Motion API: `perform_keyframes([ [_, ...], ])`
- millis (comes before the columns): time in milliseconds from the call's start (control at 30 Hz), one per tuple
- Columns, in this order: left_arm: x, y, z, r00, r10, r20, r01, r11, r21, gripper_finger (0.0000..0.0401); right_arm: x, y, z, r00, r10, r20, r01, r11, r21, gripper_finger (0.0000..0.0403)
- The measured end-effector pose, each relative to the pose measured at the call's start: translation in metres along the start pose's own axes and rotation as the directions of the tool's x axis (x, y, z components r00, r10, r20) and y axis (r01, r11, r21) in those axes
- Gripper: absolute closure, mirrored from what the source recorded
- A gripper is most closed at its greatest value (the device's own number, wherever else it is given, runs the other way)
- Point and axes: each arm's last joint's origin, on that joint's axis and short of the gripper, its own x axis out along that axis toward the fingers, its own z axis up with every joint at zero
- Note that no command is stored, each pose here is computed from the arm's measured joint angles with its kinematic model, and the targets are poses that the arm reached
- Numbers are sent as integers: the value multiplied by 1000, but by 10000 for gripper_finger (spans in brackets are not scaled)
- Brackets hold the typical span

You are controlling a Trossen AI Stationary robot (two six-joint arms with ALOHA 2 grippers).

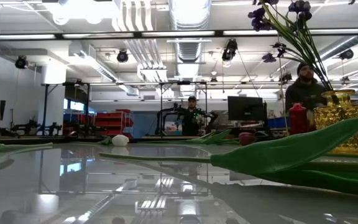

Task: Sort flowers into vase by color
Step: Put the violet flower into the yellow vase

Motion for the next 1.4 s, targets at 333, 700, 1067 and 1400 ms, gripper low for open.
perform_keyframes([
  [333,25,10,-1,998,-7,57,6,1000,12,196,-2,3,2,999,32,23,-33,999,14,202],
  [700,29,13,1,997,-24,78,22,1000,20,278,-4,2,3,998,34,48,-34,999,10,202],
  [1067,6,9,2,995,97,28,-95,993,-68,387,-6,1,5,998,39,57,-39,999,-7,202],
  [1400,-83,15,-23,864,455,214,-310,817,-487,401,-18,-4,-12,999,24,42,-24,1000,-3,202],
])
